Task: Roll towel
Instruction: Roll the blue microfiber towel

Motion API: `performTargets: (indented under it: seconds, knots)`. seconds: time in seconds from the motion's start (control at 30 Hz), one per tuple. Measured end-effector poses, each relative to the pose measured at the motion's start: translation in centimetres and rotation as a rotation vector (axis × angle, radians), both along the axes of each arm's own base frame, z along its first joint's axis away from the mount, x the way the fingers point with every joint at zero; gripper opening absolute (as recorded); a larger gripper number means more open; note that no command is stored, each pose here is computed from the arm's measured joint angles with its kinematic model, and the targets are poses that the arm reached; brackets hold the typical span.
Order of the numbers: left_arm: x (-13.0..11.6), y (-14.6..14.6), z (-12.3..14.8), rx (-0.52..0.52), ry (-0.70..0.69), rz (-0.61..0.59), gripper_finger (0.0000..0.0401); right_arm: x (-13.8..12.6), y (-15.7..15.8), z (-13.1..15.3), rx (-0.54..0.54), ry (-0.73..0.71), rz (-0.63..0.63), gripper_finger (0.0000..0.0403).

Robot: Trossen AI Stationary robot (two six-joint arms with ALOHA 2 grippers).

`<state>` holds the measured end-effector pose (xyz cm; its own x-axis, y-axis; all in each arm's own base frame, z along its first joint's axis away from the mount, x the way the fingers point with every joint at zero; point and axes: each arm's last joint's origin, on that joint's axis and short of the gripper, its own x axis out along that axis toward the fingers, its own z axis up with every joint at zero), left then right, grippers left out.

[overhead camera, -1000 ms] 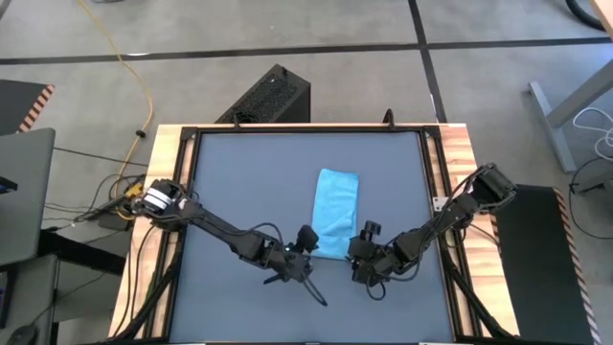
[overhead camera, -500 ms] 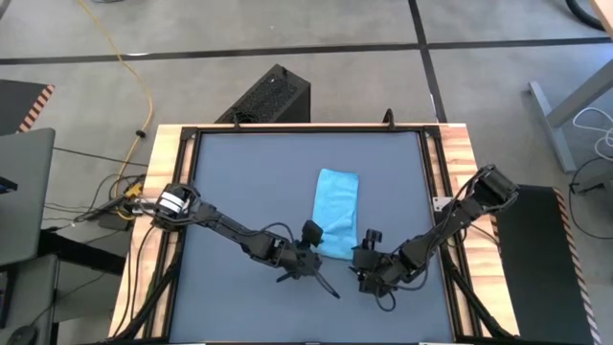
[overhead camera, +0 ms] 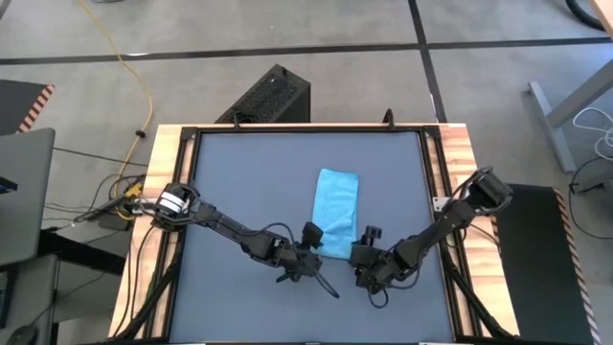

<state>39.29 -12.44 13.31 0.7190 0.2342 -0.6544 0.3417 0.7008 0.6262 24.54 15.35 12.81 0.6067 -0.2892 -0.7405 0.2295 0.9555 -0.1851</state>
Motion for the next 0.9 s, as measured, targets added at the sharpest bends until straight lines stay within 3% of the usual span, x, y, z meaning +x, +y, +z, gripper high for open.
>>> performTargets:
  seconds: [0.17,0.57,0.73,0.9]
  knots:
    - [0.0,0.0,0.0,-0.003,0.004,0.005,0.0212,0.3,0.6,-1.6,-0.034,0.010,-0.001,0.0295]
    - [-0.2,0.1,-0.1,-0.082,-0.006,0.083,0.0212,0.1,0.5,-1.2,-0.049,0.024,-0.010,0.0283]
    - [-0.3,0.1,-0.3,-0.127,-0.003,0.136,0.0212,-0.1,0.7,-1.3,-0.030,0.023,-0.021,0.0253]
    - [-0.6,0.2,-0.4,-0.190,0.003,0.208,0.0212,-0.4,1.1,-1.3,0.005,0.017,-0.041,0.0187]
